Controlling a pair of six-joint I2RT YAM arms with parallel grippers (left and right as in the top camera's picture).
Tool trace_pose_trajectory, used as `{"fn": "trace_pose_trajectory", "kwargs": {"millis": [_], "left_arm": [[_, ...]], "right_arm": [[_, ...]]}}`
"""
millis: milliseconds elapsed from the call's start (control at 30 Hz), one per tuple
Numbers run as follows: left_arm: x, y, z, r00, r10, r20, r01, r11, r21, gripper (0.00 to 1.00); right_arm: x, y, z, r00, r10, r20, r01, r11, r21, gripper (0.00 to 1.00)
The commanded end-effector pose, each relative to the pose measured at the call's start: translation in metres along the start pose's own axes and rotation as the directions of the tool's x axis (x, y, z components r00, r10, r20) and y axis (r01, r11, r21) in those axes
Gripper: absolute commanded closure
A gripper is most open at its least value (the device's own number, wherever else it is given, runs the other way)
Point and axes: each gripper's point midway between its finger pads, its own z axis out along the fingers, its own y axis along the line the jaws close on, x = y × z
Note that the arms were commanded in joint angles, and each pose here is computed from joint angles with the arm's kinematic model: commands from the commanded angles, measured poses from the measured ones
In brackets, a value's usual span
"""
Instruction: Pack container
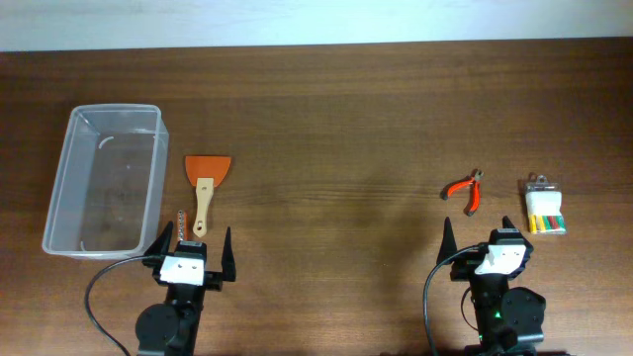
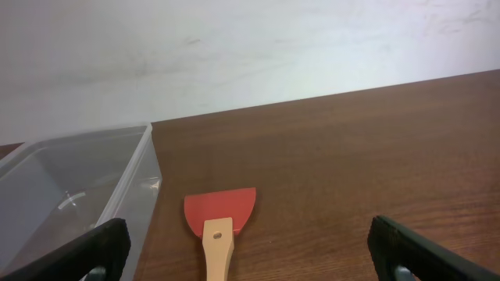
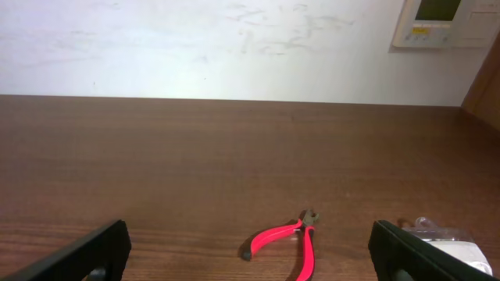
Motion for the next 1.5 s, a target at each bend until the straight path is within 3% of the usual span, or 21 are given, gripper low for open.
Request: {"fn": "trace_pose_trajectory", "kwargs": {"millis": [0, 867, 1067, 1233, 1467], "left_arm": [[0.001, 0.001, 0.000, 1.000, 0.005, 0.001, -0.005, 1.000, -0.006, 0.01], [-0.003, 0.006, 0.000, 1.000, 0.004, 0.019, -0.003, 0.999, -0.034, 0.01], [-0.016, 0.009, -0.003, 0.991, -0.130, 0.044, 0.132, 0.990, -0.043, 0.01], [-0.037, 0.044, -0.020, 0.961, -0.266, -0.078, 0.240, 0.939, -0.245, 0.01], [-0.087, 0.067, -0.013, 0.908, -0.278, -0.314, 0.149, 0.914, -0.377, 0.01]], "right_arm": [[0.003, -0.001, 0.000, 1.000, 0.005, -0.004, -0.005, 1.000, 0.009, 0.02], [0.003, 0.008, 0.000, 1.000, 0.026, -0.005, -0.026, 0.999, -0.041, 0.01], [0.000, 0.027, -0.002, 0.990, 0.137, -0.028, -0.140, 0.979, -0.151, 0.01], [-0.041, 0.027, -0.010, 0.990, 0.135, -0.052, -0.141, 0.977, -0.162, 0.01], [-0.087, 0.030, -0.012, 0.927, 0.106, -0.360, -0.167, 0.975, -0.144, 0.01]]}}
